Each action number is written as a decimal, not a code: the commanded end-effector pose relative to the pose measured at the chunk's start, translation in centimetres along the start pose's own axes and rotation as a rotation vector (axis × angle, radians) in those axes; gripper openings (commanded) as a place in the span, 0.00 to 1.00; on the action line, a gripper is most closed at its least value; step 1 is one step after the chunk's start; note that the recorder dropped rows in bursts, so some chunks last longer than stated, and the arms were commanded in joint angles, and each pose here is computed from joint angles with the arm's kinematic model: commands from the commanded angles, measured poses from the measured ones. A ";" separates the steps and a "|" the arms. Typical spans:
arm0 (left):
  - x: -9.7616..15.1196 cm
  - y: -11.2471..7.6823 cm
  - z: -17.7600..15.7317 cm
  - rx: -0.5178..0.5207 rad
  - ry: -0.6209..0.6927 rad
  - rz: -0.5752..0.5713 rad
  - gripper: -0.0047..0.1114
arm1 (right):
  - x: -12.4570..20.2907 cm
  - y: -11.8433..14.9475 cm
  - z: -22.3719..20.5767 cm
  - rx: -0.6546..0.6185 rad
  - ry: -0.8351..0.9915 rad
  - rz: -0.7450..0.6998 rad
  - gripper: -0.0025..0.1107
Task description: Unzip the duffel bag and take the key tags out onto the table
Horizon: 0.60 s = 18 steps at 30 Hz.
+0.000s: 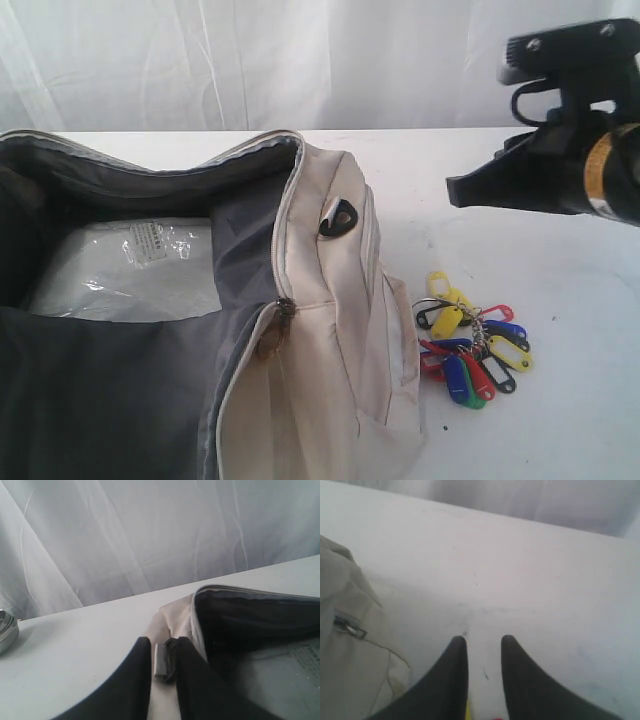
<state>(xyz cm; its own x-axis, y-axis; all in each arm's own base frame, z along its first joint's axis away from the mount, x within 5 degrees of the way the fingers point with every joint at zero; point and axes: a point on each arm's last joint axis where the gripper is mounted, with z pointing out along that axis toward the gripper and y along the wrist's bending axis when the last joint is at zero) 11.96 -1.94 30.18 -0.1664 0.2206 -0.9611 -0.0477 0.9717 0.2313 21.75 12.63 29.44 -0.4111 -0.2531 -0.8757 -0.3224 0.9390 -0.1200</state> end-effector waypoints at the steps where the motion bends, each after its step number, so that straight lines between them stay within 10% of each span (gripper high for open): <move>1: -0.2 0.3 -0.6 0.030 -0.052 -0.015 0.25 | 0.8 -1.4 -3.7 -0.003 -0.105 -0.011 0.12; 18: -1.0 -0.1 -2.4 0.253 -0.159 -0.140 0.25 | 9.8 -3.4 -10.9 -0.101 -0.299 0.082 0.02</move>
<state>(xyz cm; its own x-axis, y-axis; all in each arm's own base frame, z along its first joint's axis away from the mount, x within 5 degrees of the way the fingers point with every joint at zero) 9.94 -2.41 31.58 -0.0251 0.0818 -0.9963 0.1708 0.9823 0.0764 9.88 5.07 27.01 -0.1681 -0.0939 -0.9813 -0.4220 0.9065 -0.0145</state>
